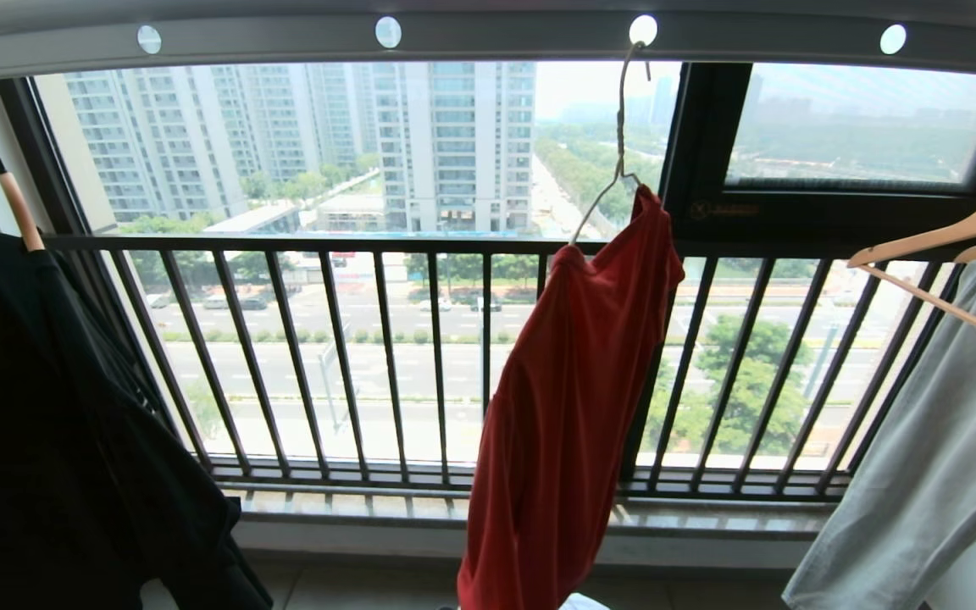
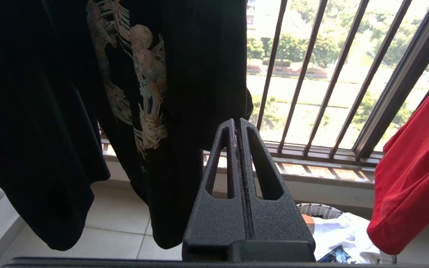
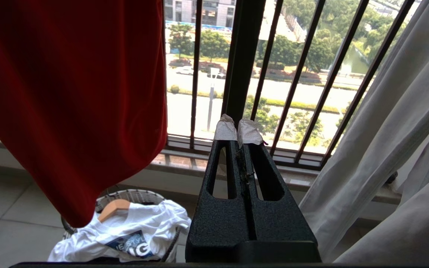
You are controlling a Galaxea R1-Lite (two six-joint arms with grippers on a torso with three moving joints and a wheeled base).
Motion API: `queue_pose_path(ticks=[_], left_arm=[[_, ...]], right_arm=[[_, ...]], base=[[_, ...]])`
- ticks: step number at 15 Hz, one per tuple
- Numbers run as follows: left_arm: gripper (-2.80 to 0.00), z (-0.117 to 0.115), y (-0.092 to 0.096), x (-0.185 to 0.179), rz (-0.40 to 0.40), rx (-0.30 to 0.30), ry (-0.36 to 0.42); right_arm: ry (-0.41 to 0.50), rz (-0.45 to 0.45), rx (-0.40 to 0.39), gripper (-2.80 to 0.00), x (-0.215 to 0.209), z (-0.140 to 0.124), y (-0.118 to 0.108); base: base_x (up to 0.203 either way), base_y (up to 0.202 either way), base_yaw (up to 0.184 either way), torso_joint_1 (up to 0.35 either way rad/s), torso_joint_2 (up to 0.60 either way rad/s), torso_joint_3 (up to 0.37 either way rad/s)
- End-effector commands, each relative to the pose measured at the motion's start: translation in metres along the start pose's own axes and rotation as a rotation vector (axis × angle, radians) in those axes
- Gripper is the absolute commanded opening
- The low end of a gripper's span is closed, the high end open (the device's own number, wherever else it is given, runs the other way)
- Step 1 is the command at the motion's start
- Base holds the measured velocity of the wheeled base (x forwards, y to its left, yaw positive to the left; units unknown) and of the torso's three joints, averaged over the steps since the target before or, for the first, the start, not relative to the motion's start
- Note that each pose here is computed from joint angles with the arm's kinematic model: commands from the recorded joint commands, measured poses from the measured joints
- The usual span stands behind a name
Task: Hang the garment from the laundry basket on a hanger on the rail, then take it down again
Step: Take the clothes off the clothes rack
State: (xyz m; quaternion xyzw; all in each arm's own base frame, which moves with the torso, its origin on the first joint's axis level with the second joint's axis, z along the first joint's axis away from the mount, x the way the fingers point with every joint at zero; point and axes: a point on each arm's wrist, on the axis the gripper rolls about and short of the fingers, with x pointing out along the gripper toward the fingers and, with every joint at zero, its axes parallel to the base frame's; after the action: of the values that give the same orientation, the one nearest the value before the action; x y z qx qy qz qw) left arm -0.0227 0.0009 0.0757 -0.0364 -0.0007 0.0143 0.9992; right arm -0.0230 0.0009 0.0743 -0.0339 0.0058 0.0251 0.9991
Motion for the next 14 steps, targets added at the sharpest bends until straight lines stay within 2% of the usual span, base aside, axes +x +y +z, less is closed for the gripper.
queue_pose_path(ticks=[1, 7, 14], left_arm=[[-2.8, 0.0, 0.0, 0.0, 0.0, -0.001, 0.0], [-2.8, 0.0, 0.0, 0.0, 0.0, -0.001, 0.0], [-2.8, 0.0, 0.0, 0.0, 0.0, -0.001, -0.001]], right_arm=[[0.002, 0.001, -0.001, -2.8, 0.0, 0.0, 0.0], [0.028, -0.014, 0.015, -2.8, -0.005, 0.009, -0.001], [0.027, -0.023, 0.031, -2.8, -0.002, 0.11, -0.008]], base=[[0.0, 0.0, 0.0, 0.0, 0.0, 0.0], [0.0, 0.0, 0.0, 0.0, 0.0, 0.0], [0.0, 0.0, 0.0, 0.0, 0.0, 0.0]])
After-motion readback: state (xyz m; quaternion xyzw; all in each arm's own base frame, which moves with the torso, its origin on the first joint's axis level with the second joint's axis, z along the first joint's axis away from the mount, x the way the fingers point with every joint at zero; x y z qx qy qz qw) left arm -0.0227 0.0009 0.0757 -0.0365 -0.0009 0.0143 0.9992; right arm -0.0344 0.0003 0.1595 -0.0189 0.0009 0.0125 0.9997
